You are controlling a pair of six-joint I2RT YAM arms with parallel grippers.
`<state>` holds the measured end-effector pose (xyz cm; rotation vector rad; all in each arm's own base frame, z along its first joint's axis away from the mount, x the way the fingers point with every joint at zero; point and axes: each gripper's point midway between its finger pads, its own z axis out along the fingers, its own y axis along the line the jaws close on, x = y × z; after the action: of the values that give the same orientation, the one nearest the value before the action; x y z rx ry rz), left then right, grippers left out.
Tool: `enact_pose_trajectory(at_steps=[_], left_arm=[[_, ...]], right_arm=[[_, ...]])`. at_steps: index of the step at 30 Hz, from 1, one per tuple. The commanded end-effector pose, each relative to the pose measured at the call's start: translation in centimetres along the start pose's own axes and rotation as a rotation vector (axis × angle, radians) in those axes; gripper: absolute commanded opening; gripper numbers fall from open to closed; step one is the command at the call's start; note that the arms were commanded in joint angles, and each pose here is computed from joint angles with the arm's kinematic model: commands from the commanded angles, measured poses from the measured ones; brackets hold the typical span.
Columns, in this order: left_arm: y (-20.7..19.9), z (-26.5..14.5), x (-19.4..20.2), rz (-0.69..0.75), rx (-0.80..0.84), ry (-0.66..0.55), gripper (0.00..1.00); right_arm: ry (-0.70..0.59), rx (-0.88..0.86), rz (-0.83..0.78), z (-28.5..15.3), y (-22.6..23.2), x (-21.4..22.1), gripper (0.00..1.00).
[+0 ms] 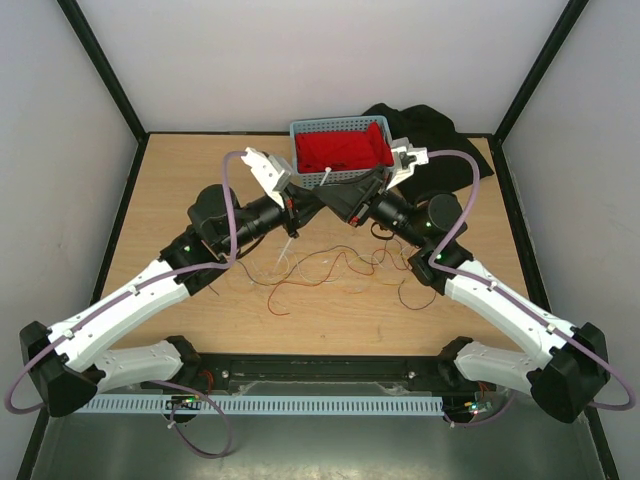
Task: Zip-tie the wires
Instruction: Pick up the ribbon at the center of the board.
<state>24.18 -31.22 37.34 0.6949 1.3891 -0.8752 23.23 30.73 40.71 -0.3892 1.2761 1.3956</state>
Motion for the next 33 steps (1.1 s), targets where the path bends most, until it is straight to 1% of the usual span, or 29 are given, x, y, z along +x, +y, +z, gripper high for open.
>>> enact_pose_trajectory(at_steps=[1, 4, 5, 8, 10, 11, 13, 14, 16, 18, 20, 23, 25, 27, 29, 31, 33], left_arm=[[-1.3, 0.4, -2.9, -0.03, 0.051, -0.105, 0.0], [-1.6, 0.6, -3.2, -0.039, 0.072, -0.113, 0.0], [-1.7, 0.6, -3.1, -0.038, 0.079, -0.113, 0.02], [-1.9, 0.3, -2.9, -0.023, 0.089, -0.111, 0.18], [-2.0, -0.4, -2.2, -0.007, 0.095, -0.103, 0.34], [-2.1, -0.9, -2.0, -0.002, 0.101, -0.1, 0.41], [-2.6, -2.1, -1.1, -0.004, 0.142, -0.082, 0.6], [-2.9, -2.8, -0.7, -0.015, 0.16, -0.066, 0.66], [-3.2, -4.2, 0.1, -0.05, 0.194, -0.023, 0.72], [-3.1, -5.5, 0.4, -0.101, 0.208, 0.004, 0.73], [-2.5, -6.6, -0.1, -0.161, 0.197, -0.003, 0.73], [-1.4, -7.5, -2.0, -0.245, 0.175, -0.032, 0.72], [-1.3, -7.5, -3.2, -0.266, 0.19, -0.041, 0.71], [-1.5, -7.2, -3.9, -0.275, 0.215, -0.048, 0.68], [-1.5, -6.7, -4.2, -0.287, 0.23, -0.058, 0.64], [-1.5, -6.3, -4.3, -0.305, 0.24, -0.074, 0.59], [-1.4, -5.8, -4.1, -0.332, 0.249, -0.087, 0.56]], right_arm=[[-0.006, -0.038, 0.014, 0.1, 0.5, 0.3, 0.2], [-0.006, -0.041, 0.022, 0.1, 0.4, 0.4, 0.12], [-0.008, -0.037, 0.017, 0.1, 0.3, 0.4, 0.09], [-0.006, 0.007, -0.022, -0.1, -0.3, 0.1, 0.02], [0.002, 0.051, -0.059, -0.3, -0.8, -0.1, 0.0], [0.006, 0.068, -0.077, -0.5, -1.0, -0.2, 0.0], [0.016, 0.096, -0.112, -0.8, -1.3, -0.4, 0.0], [0.025, 0.102, -0.133, -0.9, -1.4, -0.5, 0.0], [0.056, 0.106, -0.167, -1.2, -1.6, -0.2, 0.0], [0.095, 0.095, -0.19, -1.4, -1.7, 0.2, 0.0], [0.139, 0.06, -0.195, -1.7, -1.4, 0.9, 0.0], [0.195, -0.012, -0.214, -2.1, -0.5, 2.0, 0.0], [0.218, -0.061, -0.203, -2.3, 0.4, 2.5, 0.0], [0.225, -0.117, -0.199, -2.5, 1.4, 2.7, 0.0], [0.229, -0.16, -0.191, -2.7, 2.2, 2.8, 0.0], [0.23, -0.183, -0.17, -2.9, 2.8, 2.9, 0.0], [0.23, -0.198, -0.161, -2.9, 3.0, 3.0, 0.0]])
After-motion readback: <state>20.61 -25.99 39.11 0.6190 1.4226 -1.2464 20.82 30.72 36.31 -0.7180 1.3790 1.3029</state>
